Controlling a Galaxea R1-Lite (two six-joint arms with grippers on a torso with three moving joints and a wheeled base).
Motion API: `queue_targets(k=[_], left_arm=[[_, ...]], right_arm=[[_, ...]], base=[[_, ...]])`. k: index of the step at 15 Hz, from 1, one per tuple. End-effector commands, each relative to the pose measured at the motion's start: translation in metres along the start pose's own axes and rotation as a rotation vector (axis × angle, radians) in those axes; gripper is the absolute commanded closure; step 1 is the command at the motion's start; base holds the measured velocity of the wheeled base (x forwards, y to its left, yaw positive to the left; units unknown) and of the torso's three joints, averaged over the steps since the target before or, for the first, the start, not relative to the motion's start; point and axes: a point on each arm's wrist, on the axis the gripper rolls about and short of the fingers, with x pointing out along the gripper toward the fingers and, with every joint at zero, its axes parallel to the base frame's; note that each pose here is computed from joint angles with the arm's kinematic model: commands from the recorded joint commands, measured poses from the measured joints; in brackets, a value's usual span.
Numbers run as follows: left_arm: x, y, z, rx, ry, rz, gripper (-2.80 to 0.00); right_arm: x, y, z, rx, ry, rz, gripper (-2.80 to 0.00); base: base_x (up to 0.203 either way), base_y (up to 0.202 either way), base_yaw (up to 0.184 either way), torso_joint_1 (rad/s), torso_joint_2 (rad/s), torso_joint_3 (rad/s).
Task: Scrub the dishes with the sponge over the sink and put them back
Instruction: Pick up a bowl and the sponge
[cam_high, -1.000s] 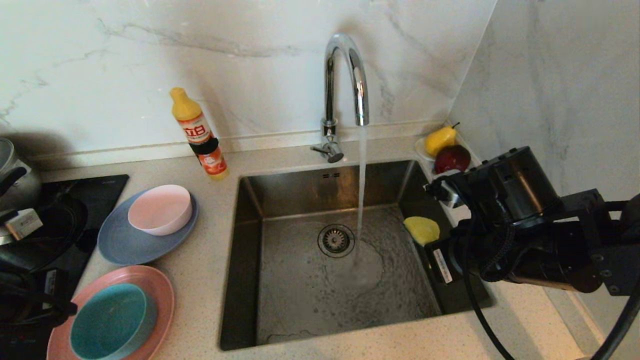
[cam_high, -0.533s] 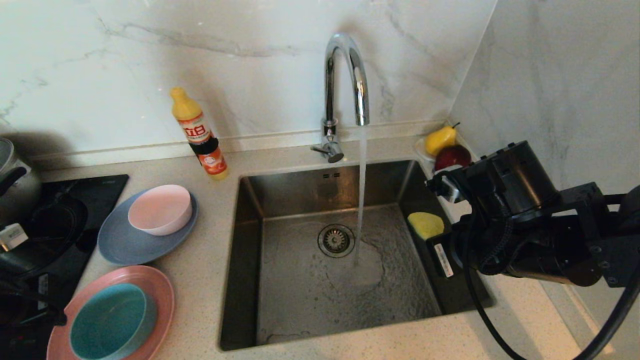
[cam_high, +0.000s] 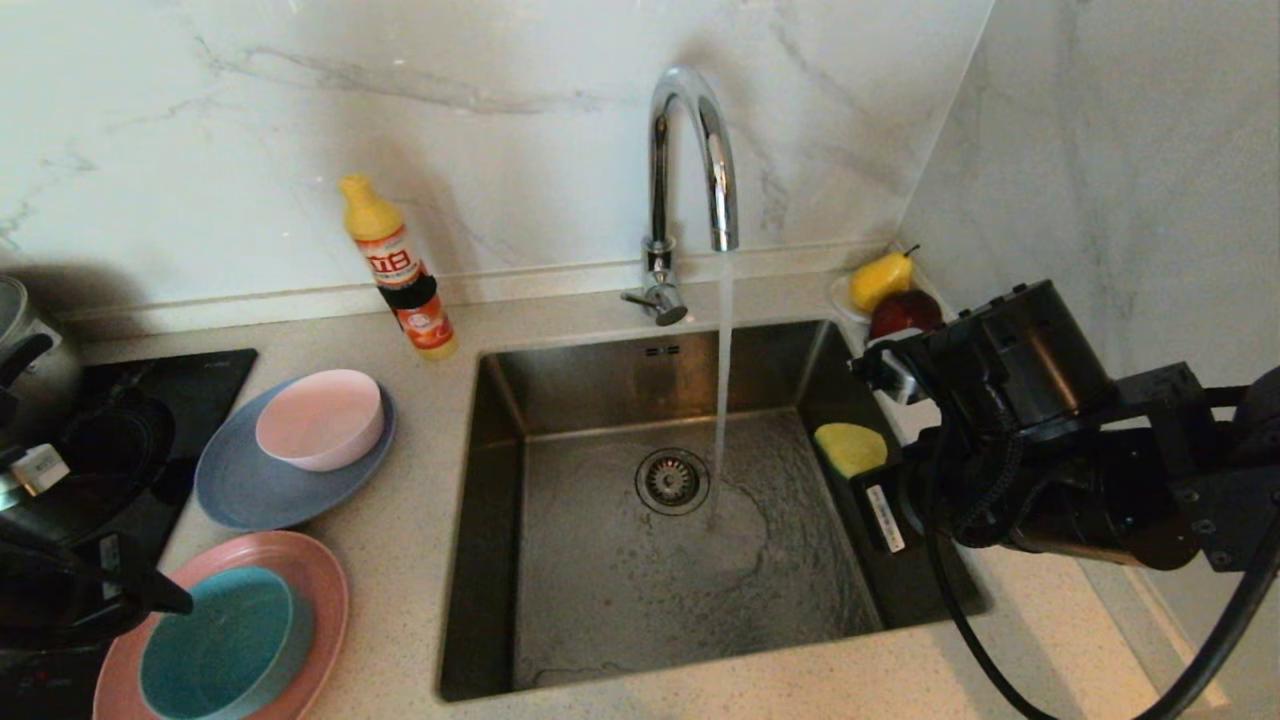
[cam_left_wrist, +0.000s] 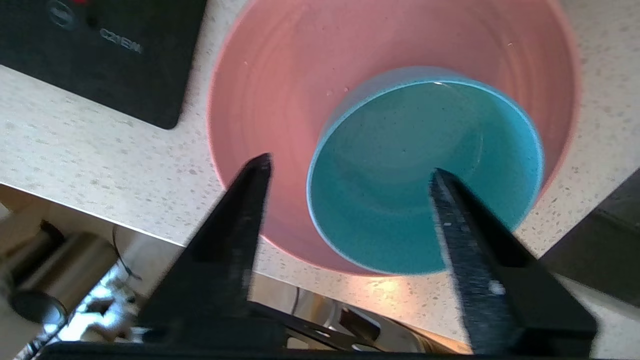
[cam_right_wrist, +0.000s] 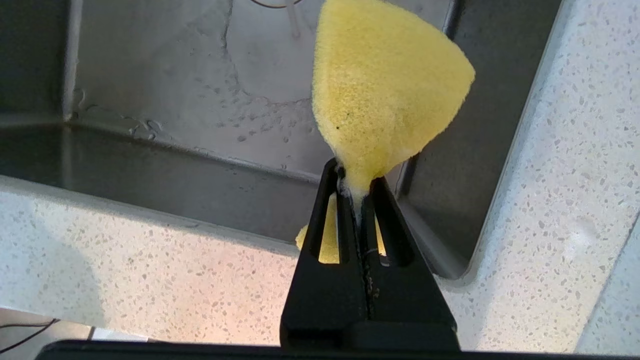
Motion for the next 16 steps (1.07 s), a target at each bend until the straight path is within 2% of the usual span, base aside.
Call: queue_targets(k=[1, 6, 9, 16], left_arm=[[0.011, 0.000, 0.002, -0.011, 0.038, 0.006, -2.80], [0.024, 0.001, 0.001, -0.037, 0.028, 0.002, -2.80], [0.036, 0.000, 0.005, -0.092, 0.021, -0.003, -2.80], [0.060, -0.002, 0.007, -0.087, 0.066, -0.012, -2.80]], right_arm=[[0.001, 0.002, 0.000, -0.003, 0.003, 0.003, 0.00], [-0.004, 0.000, -0.001, 0.001, -0.003, 0.003, 0.00], [-0.010, 0.001, -0.002, -0.004, -0.015, 0.013, 0.00], [-0.005, 0.002, -0.002, -0.008, -0.002, 0.011, 0.00]], base=[[0.000, 0.000, 0.000, 0.000, 0.00, 0.000], [0.000, 0.000, 0.000, 0.000, 0.00, 0.000], [0.000, 0.000, 0.000, 0.000, 0.00, 0.000], [0.000, 0.000, 0.000, 0.000, 0.00, 0.000]])
